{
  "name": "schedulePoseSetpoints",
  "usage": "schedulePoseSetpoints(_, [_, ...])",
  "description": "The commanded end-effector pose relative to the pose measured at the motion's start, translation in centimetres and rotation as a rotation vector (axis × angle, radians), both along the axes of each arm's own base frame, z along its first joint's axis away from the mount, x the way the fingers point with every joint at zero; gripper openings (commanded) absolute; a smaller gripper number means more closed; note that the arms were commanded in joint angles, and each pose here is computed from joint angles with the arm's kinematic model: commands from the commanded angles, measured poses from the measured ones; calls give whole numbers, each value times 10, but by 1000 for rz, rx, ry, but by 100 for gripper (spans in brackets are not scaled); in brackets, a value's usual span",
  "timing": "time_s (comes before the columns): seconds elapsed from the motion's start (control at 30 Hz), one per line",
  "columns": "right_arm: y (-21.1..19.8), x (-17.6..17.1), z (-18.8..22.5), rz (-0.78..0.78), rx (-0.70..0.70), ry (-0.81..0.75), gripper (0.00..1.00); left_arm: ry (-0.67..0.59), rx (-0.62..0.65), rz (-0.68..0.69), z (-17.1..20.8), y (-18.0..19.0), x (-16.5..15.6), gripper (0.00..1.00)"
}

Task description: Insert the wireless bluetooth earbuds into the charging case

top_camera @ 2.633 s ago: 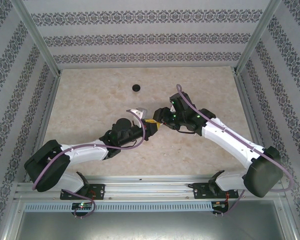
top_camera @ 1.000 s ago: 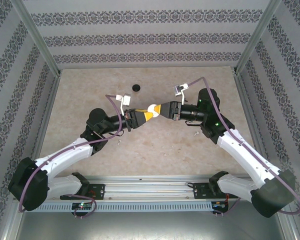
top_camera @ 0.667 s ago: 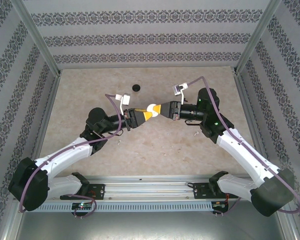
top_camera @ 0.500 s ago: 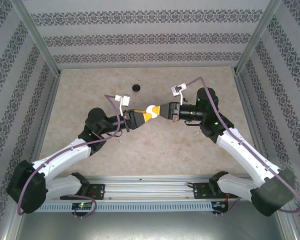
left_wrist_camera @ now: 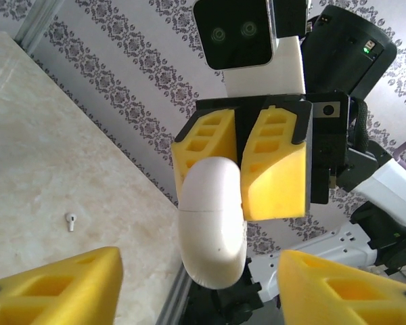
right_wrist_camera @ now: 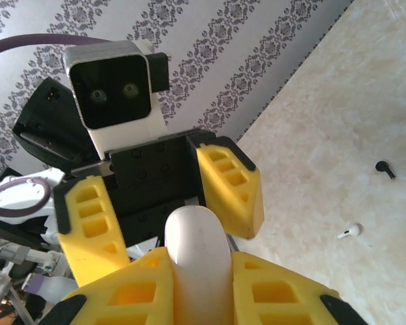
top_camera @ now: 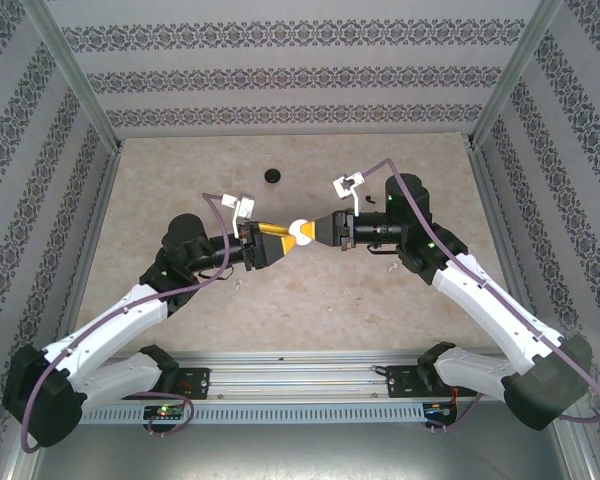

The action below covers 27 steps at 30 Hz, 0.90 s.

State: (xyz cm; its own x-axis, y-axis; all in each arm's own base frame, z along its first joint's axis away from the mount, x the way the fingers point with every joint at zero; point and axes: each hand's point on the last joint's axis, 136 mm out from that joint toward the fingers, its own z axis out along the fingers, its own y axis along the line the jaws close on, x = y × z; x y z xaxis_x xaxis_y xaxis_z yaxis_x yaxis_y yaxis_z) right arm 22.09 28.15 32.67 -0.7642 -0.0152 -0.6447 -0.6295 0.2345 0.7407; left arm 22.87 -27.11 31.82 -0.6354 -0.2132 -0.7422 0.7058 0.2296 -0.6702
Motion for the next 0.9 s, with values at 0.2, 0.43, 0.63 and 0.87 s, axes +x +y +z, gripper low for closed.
schedulePoseSetpoints(0.2, [0, -7, 22, 44, -7, -133, 0, -88, 21, -20, 14, 18, -11, 69])
schedulePoseSetpoints(0.43, [1, -10, 25, 59, -16, -195, 0, -151, 15, -113, 24, 12, -23, 63])
schedulePoseSetpoints(0.63, [7, -13, 28, 78, -19, -218, 0, -158, 12, -98, 21, 12, -21, 65])
schedulePoseSetpoints(0.87, [13, -15, 24, 88, -30, -217, 1, -124, -28, -114, 22, 6, -17, 59])
